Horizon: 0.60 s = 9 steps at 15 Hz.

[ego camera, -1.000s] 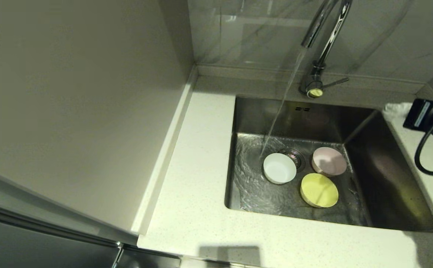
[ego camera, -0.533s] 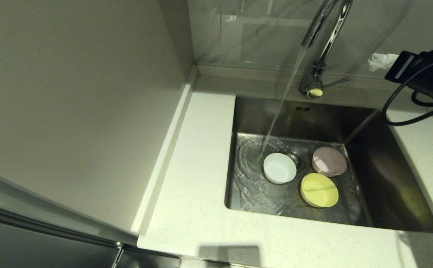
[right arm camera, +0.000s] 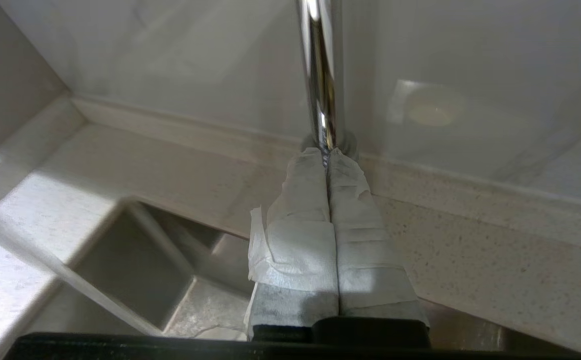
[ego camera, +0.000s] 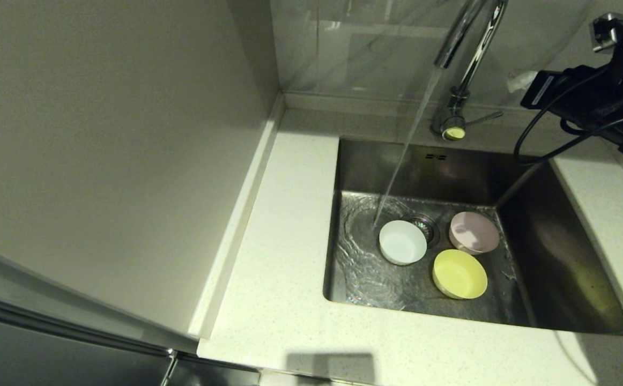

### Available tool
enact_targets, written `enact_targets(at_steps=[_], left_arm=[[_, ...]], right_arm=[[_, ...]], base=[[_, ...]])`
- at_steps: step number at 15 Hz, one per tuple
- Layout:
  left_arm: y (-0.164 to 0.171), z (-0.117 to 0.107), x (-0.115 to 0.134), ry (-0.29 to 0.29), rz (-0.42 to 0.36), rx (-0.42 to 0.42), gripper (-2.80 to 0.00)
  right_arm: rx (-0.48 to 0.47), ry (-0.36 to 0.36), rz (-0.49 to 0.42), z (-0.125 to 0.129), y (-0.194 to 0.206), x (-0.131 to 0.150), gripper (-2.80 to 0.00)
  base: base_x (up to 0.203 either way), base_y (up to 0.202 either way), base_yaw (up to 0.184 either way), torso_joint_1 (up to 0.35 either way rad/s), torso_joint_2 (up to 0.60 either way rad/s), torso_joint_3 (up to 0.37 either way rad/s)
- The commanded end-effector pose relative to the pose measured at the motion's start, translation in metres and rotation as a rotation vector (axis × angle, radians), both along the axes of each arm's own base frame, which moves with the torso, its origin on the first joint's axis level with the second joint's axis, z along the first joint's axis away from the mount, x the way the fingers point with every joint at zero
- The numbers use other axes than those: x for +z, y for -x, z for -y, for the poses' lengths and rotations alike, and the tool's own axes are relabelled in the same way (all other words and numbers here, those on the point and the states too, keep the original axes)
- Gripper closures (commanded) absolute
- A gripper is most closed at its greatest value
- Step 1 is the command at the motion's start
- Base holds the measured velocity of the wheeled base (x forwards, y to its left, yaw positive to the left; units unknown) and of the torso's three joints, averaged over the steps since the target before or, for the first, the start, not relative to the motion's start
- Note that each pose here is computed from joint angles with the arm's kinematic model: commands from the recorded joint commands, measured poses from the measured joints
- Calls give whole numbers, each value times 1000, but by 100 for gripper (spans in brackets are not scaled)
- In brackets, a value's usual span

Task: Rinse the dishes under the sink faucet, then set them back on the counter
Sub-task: Turn off the faucet

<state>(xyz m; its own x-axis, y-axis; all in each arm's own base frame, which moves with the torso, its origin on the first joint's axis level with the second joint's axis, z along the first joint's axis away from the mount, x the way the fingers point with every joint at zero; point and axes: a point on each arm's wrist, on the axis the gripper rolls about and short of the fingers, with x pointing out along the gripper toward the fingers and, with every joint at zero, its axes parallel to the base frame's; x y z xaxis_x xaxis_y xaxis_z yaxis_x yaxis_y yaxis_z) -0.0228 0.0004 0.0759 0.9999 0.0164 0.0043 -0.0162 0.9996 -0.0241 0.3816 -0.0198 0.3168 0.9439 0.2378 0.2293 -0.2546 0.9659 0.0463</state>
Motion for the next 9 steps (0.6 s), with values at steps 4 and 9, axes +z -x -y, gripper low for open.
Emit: enact_targets(at_steps=[4,9], left_arm=[[0,0,0,1,2,1,0],[0,0,0,1,2,1,0]], right_arm=[[0,10,-5,2,-22,-11,0],[-8,40,-5,2,-30,-17,0]], base=[[0,0,0,0,0,0],[0,0,0,0,0,0]])
